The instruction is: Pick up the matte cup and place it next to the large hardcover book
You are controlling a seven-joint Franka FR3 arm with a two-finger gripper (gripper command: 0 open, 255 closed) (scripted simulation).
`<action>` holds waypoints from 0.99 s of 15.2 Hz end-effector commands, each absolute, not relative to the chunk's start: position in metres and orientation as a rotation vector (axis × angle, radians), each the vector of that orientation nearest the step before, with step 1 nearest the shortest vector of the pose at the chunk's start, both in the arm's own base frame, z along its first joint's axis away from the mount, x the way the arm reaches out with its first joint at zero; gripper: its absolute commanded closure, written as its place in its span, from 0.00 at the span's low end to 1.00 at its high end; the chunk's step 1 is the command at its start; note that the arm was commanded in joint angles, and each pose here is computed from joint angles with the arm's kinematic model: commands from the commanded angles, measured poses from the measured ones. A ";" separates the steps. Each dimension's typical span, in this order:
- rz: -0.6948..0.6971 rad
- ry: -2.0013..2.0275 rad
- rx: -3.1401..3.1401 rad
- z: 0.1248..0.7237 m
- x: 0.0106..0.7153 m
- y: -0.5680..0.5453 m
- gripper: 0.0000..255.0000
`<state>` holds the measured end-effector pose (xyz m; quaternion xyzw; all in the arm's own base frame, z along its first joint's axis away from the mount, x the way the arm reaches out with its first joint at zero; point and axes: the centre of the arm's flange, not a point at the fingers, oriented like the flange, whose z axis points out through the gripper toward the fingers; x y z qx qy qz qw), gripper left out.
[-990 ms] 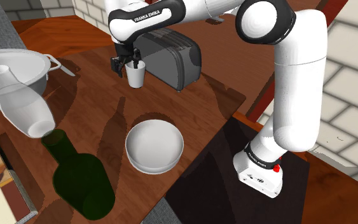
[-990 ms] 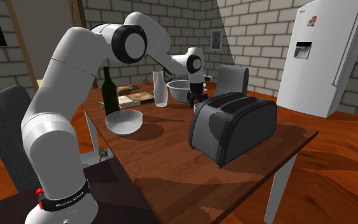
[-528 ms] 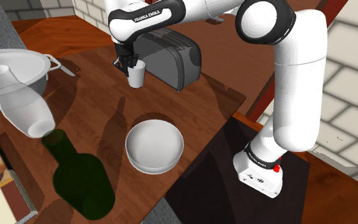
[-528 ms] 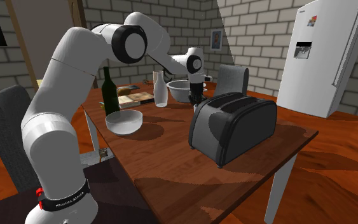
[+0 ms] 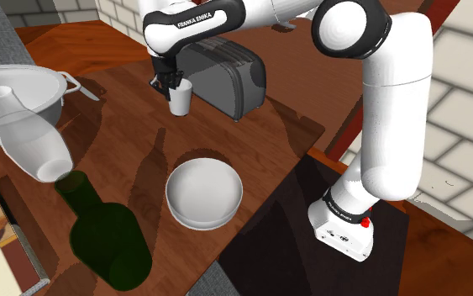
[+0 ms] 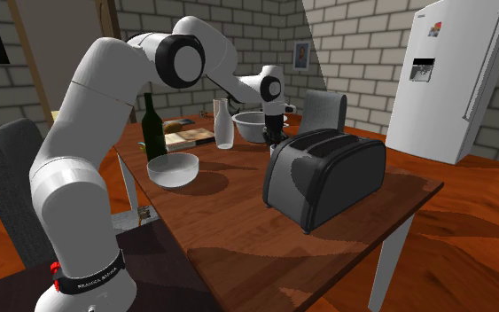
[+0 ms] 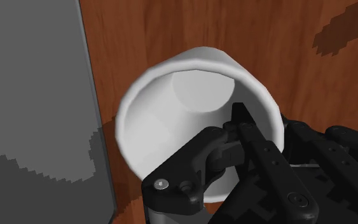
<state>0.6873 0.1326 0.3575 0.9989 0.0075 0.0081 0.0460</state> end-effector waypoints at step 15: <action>0.025 0.023 3.049 0.439 0.687 0.133 1.00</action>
